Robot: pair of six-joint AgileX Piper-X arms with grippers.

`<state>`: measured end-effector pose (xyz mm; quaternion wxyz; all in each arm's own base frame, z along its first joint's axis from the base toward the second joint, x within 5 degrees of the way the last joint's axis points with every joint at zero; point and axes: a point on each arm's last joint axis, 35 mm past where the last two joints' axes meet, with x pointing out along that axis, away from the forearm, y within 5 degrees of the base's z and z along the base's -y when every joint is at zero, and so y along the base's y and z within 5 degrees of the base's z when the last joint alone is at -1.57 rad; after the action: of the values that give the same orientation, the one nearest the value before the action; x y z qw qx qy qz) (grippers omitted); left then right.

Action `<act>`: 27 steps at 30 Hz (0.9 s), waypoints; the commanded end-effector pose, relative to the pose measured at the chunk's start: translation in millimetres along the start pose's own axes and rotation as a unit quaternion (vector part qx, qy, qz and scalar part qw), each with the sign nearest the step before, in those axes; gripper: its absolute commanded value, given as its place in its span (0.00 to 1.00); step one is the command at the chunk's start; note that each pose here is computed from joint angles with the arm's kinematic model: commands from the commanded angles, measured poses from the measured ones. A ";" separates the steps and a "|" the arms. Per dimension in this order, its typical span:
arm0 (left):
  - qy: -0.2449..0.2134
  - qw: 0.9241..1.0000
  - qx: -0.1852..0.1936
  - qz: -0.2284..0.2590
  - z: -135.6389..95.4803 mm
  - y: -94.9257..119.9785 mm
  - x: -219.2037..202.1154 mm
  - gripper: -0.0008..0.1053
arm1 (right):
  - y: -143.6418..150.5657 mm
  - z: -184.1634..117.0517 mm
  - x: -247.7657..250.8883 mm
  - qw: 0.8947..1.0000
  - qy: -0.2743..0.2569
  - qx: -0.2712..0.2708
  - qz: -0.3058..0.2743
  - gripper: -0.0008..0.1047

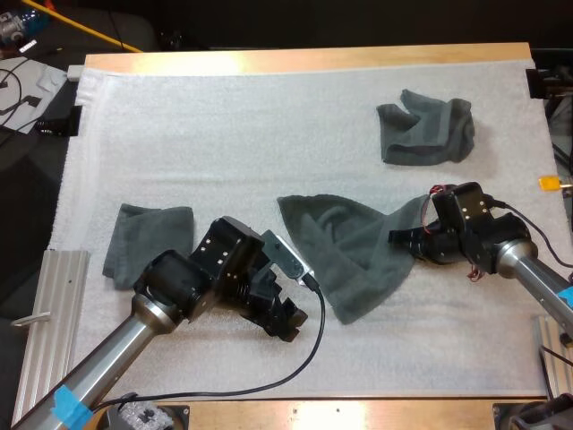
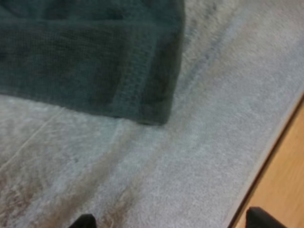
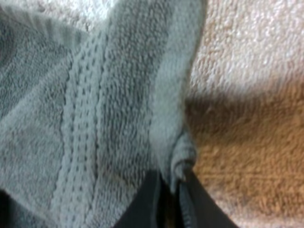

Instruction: Pick towel from pile, fold and stack

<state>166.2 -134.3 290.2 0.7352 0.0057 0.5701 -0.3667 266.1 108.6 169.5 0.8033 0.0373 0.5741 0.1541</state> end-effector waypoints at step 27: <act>0.083 0.991 0.094 0.035 27.0 -18.8 164.3 0.58 | -5.3 -6.5 -14.0 1.000 0.024 -0.007 -0.017 0.01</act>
<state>187.4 -242.2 176.9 0.6913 0.1301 0.5913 -0.3944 257.6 100.5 174.4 0.7910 0.0200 0.5948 0.1420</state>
